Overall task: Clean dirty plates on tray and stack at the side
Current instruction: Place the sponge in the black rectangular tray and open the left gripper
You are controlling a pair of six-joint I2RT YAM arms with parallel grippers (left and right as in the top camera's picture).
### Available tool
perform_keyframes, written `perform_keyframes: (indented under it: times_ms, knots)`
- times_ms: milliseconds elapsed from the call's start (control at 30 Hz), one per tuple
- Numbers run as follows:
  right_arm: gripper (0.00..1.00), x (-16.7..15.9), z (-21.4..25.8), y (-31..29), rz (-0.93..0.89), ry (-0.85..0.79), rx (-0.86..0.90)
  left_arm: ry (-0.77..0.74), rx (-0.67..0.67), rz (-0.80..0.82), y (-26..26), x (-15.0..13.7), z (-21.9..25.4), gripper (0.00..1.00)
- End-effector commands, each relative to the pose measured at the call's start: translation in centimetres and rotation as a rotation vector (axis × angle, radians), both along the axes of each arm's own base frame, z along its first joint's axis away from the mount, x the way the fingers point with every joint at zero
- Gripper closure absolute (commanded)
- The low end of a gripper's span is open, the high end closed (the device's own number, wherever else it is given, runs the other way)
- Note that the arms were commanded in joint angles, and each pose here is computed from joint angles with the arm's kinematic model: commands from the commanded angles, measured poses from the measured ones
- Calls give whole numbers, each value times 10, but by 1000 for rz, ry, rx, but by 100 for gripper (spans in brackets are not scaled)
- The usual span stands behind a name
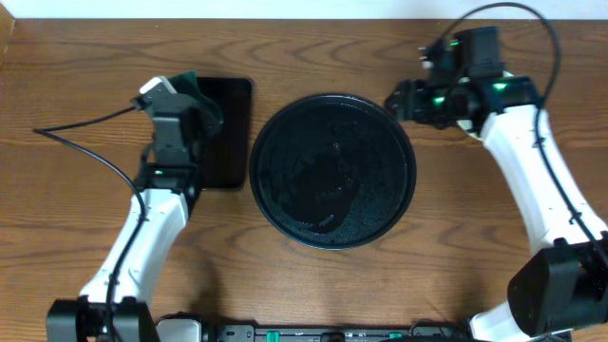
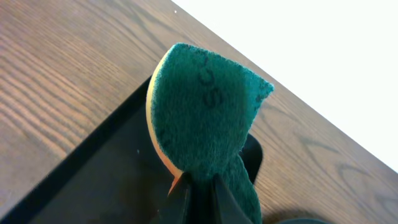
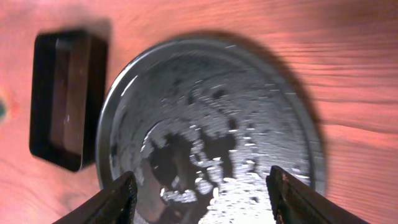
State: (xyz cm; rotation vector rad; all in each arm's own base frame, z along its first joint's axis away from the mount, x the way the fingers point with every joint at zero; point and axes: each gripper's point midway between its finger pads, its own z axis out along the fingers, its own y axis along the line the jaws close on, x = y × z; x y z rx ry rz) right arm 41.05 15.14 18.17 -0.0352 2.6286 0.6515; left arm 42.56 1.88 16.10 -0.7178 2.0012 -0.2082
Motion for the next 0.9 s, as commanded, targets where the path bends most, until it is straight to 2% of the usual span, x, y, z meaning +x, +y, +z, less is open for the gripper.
perform_keyframes:
  times_ms: [0,233,333,433,500,633,800,867]
  knots:
    - [33,-6,-5,23,60,-38,-88,60,-55,-133,-11,8,-33,92]
    - [28,-22,-8,56,125,-77,-187,190,-97,-153,-14,7,-90,83]
    - [27,-28,-5,66,151,-86,-187,210,-98,-152,-14,6,-98,68]
    - [26,-32,3,68,158,-103,-182,199,-98,-153,-14,7,-93,44]
    - [25,-36,11,67,157,-115,-179,180,-96,-155,-15,7,-84,37]
    - [25,-46,34,56,137,-152,-191,135,-101,-155,-15,1,-55,35]
    - [25,-66,74,43,118,-228,-180,99,-215,-200,-34,-24,-12,35]
    - [25,-80,87,41,135,-250,-175,105,-298,-270,-52,-41,3,27]
